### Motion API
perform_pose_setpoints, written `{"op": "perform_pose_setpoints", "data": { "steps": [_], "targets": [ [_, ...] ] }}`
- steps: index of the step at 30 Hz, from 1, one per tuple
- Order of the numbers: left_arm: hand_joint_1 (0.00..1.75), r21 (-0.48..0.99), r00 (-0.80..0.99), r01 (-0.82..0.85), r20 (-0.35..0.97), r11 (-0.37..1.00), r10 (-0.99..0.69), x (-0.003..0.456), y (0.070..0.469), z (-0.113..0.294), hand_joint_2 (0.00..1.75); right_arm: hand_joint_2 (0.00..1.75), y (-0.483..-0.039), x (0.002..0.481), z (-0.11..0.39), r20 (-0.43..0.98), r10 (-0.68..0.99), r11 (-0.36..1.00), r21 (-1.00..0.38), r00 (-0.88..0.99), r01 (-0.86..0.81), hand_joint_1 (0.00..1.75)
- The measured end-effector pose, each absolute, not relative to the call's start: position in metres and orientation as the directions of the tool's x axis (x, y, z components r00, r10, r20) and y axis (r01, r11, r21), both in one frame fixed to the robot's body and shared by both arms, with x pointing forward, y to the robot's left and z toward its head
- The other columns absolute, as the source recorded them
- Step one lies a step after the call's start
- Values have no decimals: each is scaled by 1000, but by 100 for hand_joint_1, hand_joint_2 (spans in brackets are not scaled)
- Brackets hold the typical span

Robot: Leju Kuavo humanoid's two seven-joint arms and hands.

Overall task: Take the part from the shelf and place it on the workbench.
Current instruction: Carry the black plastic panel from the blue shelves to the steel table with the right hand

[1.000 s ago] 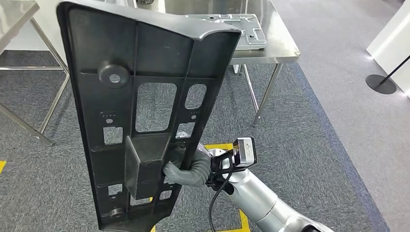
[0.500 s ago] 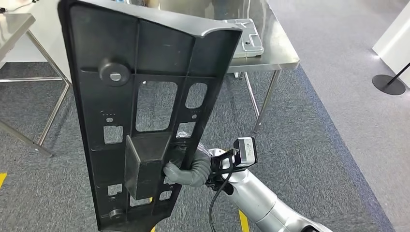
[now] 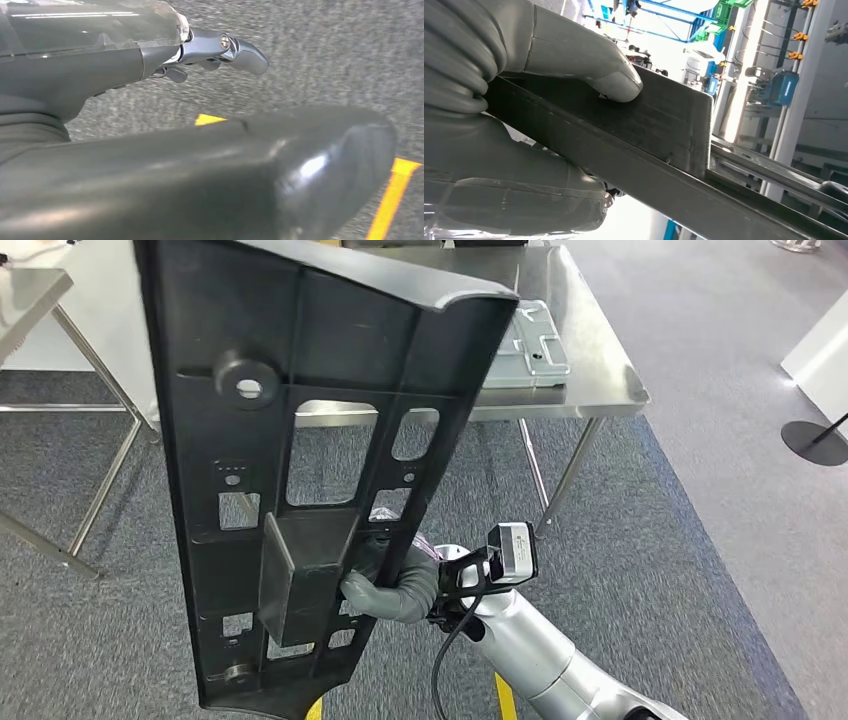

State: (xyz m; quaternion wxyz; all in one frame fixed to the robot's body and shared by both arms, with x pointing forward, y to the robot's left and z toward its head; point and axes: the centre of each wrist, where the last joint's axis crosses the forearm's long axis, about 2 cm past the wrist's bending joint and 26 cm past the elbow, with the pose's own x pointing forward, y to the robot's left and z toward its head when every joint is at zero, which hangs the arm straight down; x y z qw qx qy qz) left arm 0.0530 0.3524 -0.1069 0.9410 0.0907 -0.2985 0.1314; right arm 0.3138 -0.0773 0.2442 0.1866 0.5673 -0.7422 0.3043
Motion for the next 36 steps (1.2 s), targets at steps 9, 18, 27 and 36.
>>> {"op": "perform_pose_setpoints", "data": {
  "steps": [9,18,27,36],
  "targets": [
    [0,84,777,-301,599,950,194,63,351,-106,0,175,-79,312,244,615,-733,179,-239,-291,-954,175],
    [0,89,786,-300,587,950,194,56,351,-107,0,175,-79,310,239,620,-730,186,-225,-287,-957,175],
    [0,86,781,-301,594,950,194,60,350,-106,0,175,-80,311,242,614,-733,191,-230,-294,-954,175],
    [0,81,779,-304,594,949,199,59,348,-107,0,175,-80,311,241,618,-729,193,-228,-295,-954,175]
  ]
}}
